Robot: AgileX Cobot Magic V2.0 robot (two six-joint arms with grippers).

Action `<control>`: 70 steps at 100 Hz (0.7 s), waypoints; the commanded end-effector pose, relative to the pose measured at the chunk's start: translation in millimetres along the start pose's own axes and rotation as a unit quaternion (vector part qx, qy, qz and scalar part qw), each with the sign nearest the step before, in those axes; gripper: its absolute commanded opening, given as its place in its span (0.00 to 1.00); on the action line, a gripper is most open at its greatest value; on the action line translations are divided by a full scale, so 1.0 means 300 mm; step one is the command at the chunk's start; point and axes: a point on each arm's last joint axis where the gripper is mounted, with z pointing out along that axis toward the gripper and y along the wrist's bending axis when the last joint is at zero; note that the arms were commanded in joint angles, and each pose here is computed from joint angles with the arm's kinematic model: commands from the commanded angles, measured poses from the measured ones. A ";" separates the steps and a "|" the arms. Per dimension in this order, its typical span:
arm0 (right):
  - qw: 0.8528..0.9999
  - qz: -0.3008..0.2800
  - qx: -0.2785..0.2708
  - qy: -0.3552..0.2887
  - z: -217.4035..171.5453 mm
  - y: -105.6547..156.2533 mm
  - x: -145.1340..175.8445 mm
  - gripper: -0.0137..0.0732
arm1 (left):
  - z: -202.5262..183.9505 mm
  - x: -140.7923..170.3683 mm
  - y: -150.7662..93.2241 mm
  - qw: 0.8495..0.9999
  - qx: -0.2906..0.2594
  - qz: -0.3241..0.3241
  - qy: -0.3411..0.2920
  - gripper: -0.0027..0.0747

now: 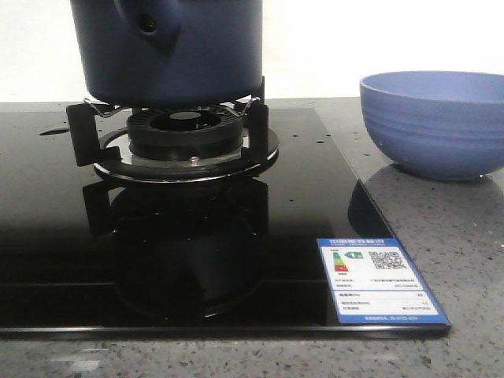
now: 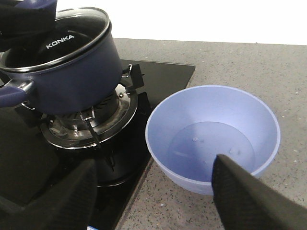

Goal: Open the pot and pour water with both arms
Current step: 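Grasp the light blue bowl rim with the right gripper and lift it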

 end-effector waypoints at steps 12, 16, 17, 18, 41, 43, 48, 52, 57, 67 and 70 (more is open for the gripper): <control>0.999 0.001 0.004 -0.040 -0.008 0.001 -0.050 0.69 | -0.040 -0.082 0.006 0.998 -0.019 -0.009 -0.062 0.50; 0.999 -0.001 0.004 -0.038 -0.007 0.001 -0.049 0.69 | -0.047 -0.088 0.006 0.998 -0.018 -0.008 -0.066 0.50; 0.999 -0.002 0.003 -0.036 -0.006 0.001 -0.048 0.69 | -0.051 -0.090 0.005 0.998 -0.018 -0.008 -0.068 0.50; 0.999 -0.003 0.003 -0.036 -0.006 0.001 -0.048 0.69 | -0.053 -0.092 0.005 0.997 -0.018 -0.008 -0.069 0.50; 1.000 0.004 0.002 -0.003 0.040 -0.010 -0.040 0.69 | -0.151 -0.155 0.000 0.994 -0.016 -0.008 -0.111 0.50; 1.000 0.005 0.003 0.001 0.048 -0.012 -0.039 0.69 | -0.161 -0.161 0.002 0.993 -0.017 -0.007 -0.115 0.50; 1.000 0.008 0.003 0.012 0.067 -0.018 -0.036 0.69 | -0.189 -0.177 0.006 0.992 -0.020 -0.007 -0.127 0.50; 1.000 0.011 0.004 0.023 0.084 -0.022 -0.034 0.69 | -0.209 -0.188 0.013 0.990 -0.024 -0.007 -0.136 0.50; 0.999 0.014 0.005 0.033 0.105 -0.029 -0.037 0.69 | -0.244 -0.206 0.026 0.988 -0.032 -0.008 -0.150 0.50; 0.998 0.020 0.009 0.051 0.142 -0.043 -0.066 0.69 | -0.306 -0.232 0.059 0.984 -0.050 -0.008 -0.170 0.51; 0.998 0.022 0.013 0.054 0.151 -0.049 -0.081 0.69 | -0.324 -0.238 0.070 0.983 -0.057 -0.007 -0.174 0.51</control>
